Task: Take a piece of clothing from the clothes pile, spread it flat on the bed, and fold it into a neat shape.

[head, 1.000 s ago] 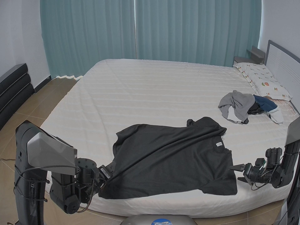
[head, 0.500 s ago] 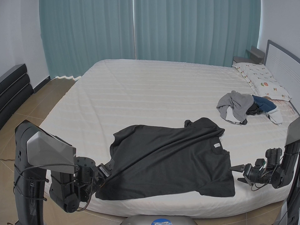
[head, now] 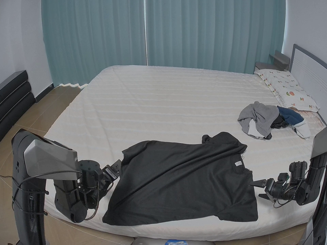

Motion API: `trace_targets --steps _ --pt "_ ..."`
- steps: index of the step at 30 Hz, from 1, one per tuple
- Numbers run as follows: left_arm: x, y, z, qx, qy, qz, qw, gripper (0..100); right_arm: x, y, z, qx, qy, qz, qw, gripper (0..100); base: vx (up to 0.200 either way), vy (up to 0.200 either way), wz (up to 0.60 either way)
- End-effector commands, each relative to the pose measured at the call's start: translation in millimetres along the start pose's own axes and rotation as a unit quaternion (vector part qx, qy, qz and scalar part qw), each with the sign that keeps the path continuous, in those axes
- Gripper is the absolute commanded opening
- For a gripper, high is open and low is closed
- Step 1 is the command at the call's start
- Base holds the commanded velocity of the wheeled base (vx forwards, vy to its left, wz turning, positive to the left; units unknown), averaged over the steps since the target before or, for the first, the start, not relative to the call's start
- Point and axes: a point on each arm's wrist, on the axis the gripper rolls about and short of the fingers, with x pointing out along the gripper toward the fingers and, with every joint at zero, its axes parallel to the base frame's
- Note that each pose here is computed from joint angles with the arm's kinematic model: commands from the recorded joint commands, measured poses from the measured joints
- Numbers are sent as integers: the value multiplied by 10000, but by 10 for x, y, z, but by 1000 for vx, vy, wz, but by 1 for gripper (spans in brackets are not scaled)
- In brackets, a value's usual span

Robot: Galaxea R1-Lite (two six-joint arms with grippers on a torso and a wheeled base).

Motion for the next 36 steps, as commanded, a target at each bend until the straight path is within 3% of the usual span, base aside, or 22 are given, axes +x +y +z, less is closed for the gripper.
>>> trace_targets --steps 1,6,13,23,36 --pt "214 7 243 -73 -410 45 9991 100 1 -2 -3 4 7 -2 10000 100 0 0 0" --pt "535 -12 459 -4 -515 211 9985 100 5 -4 -1 12 2 -8 10000 100 0 0 0" --pt "1178 -144 708 -52 309 175 9994 100 19 -42 -48 -73 -116 68 9999 100 0 0 0" --pt "1737 -241 472 78 918 290 9953 100 39 -76 -106 -10 -246 161 9996 100 0 0 0" --pt "1753 -345 432 41 1344 378 9902 100 29 -84 -120 22 -238 121 9996 100 0 0 0"
